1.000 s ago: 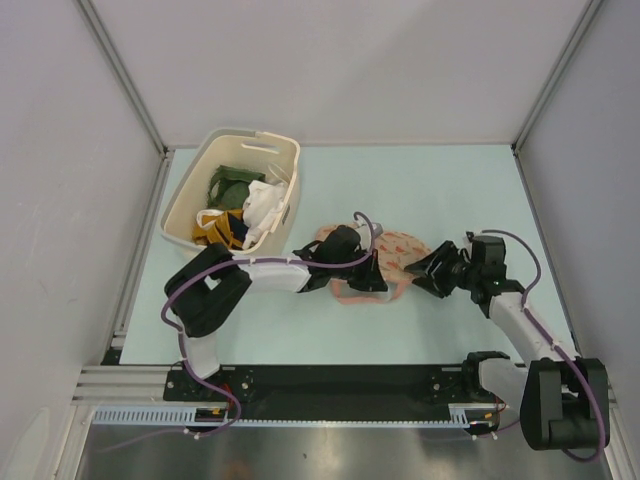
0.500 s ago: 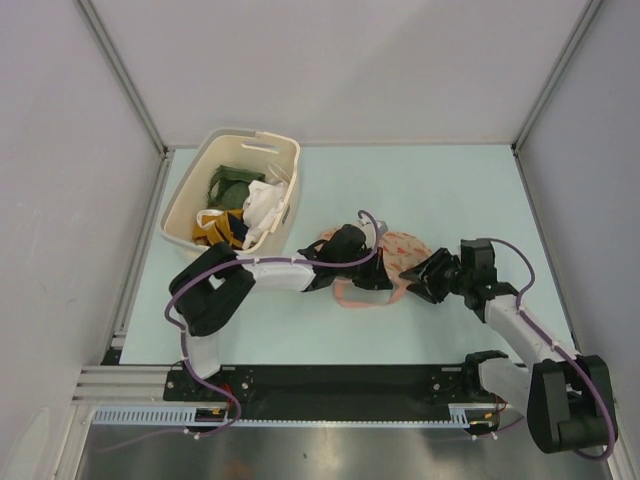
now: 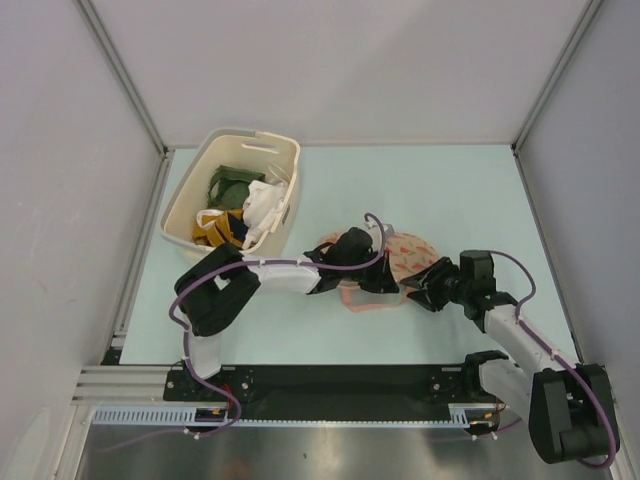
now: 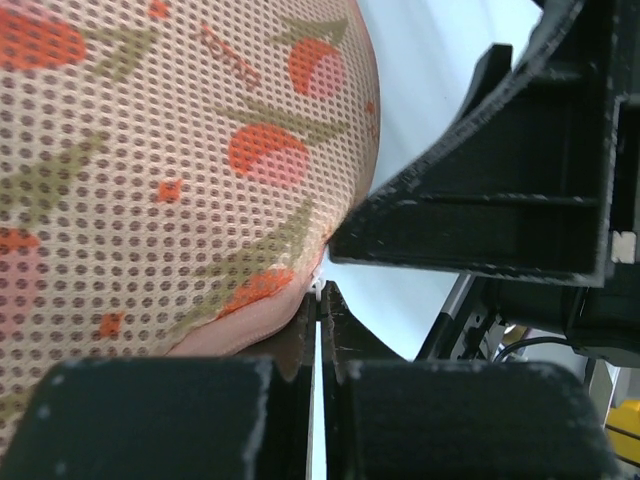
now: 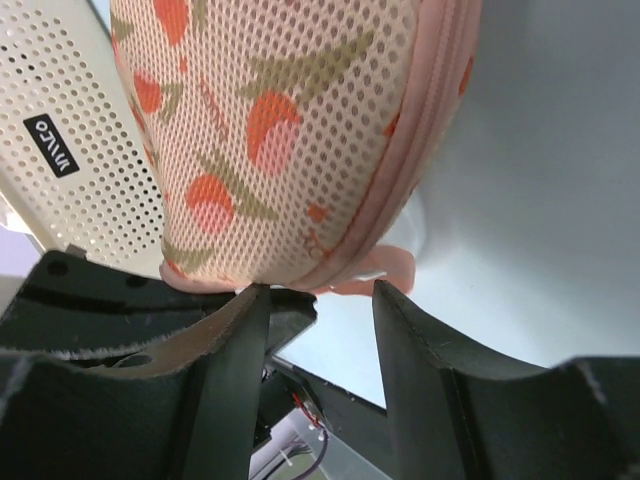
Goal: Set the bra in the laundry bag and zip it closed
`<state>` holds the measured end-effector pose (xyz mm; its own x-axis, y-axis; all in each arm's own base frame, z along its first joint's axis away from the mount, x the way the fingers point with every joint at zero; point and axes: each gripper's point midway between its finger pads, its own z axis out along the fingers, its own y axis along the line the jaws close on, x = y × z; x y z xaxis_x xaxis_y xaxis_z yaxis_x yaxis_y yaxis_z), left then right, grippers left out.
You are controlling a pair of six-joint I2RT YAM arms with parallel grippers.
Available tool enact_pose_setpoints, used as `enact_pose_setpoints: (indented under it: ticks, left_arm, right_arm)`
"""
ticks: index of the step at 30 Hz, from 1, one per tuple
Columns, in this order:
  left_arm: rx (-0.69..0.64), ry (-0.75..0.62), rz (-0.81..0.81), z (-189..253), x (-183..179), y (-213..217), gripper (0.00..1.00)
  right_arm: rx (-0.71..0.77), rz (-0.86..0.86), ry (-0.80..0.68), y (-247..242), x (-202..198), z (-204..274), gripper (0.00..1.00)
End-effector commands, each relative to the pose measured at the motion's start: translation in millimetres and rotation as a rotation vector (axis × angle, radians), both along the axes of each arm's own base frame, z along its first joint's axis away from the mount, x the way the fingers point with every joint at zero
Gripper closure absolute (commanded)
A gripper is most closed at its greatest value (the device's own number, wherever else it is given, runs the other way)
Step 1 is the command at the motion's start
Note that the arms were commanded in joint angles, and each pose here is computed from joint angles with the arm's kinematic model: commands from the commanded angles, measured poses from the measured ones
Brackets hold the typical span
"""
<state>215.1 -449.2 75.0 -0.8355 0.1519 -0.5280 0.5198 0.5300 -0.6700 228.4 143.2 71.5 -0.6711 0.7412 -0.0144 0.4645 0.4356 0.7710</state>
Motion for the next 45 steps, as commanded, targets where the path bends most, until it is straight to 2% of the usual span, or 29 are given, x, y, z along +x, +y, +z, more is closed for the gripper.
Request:
enact_pose_setpoints:
  ticks: [1, 4, 6, 8, 9, 11, 20, 24, 27, 29, 32, 34, 35, 37, 39, 40, 41, 45]
  left_arm:
    - [-0.085, -0.037, -0.039, 29, -7, -23, 1.00]
    - [-0.065, -0.033, -0.036, 21, -12, -17, 1.00]
    - [-0.035, -0.034, -0.024, 12, -12, -9, 1.00]
    - [-0.010, -0.048, -0.007, 8, -8, 1, 1.00]
    - [0.006, -0.036, -0.007, 0, -11, 8, 1.00]
    - [0.007, -0.046, 0.007, 0, -6, 17, 1.00]
    - [0.116, -0.096, 0.061, -14, 5, 72, 1.00]
    - [0.190, -0.120, 0.099, -27, 9, 111, 1.00]
    - [0.208, -0.144, 0.110, -26, 14, 128, 1.00]
    - [0.210, -0.149, 0.092, -24, 12, 129, 1.00]
    - [0.158, -0.137, 0.052, -17, 7, 119, 1.00]
    - [0.113, -0.124, 0.044, -10, 5, 108, 1.00]
    - [0.099, -0.120, 0.043, -8, 5, 104, 1.00]
    - [0.064, -0.110, 0.036, -2, 5, 91, 1.00]
    - [0.033, -0.112, 0.021, 8, 3, 75, 1.00]
    - [0.035, -0.100, 0.012, 4, 2, 70, 1.00]
    - [0.014, -0.105, 0.008, 12, 3, 62, 1.00]
    - [-0.020, -0.092, -0.019, 19, -4, 39, 1.00]
  right_arm:
    - [-0.010, -0.041, -0.032, -3, 16, 1, 0.51]
    - [-0.023, -0.055, -0.035, -7, 23, -1, 0.59]
    - [-0.031, -0.062, -0.025, -11, 26, -4, 0.74]
    - [-0.046, -0.074, -0.020, -16, 27, -8, 0.81]
    - [-0.054, -0.081, -0.021, -20, 28, -9, 0.90]
    - [-0.067, -0.102, -0.013, -29, 31, -14, 1.00]
    - [-0.130, -0.136, -0.020, -62, 44, -22, 1.00]
    - [-0.168, -0.138, -0.028, -78, 51, -22, 1.00]
    - [-0.225, -0.105, -0.056, -88, 63, -24, 1.00]
    - [-0.253, -0.049, -0.105, -89, 74, -18, 1.00]
    - [-0.251, 0.069, -0.076, -79, 74, -16, 1.00]
    - [-0.290, 0.102, -0.073, -75, 68, -11, 0.83]
    - [-0.308, 0.121, -0.053, -73, 58, -9, 0.71]
    - [-0.334, 0.105, -0.083, -72, 50, 8, 0.64]
    - [-0.294, 0.093, -0.067, -65, 33, 14, 0.54]
    - [-0.284, 0.097, -0.123, -59, 29, 30, 0.52]
    - [-0.262, 0.097, -0.127, -54, 24, 34, 0.43]
    - [-0.039, 0.129, -0.130, -9, 2, 47, 0.40]
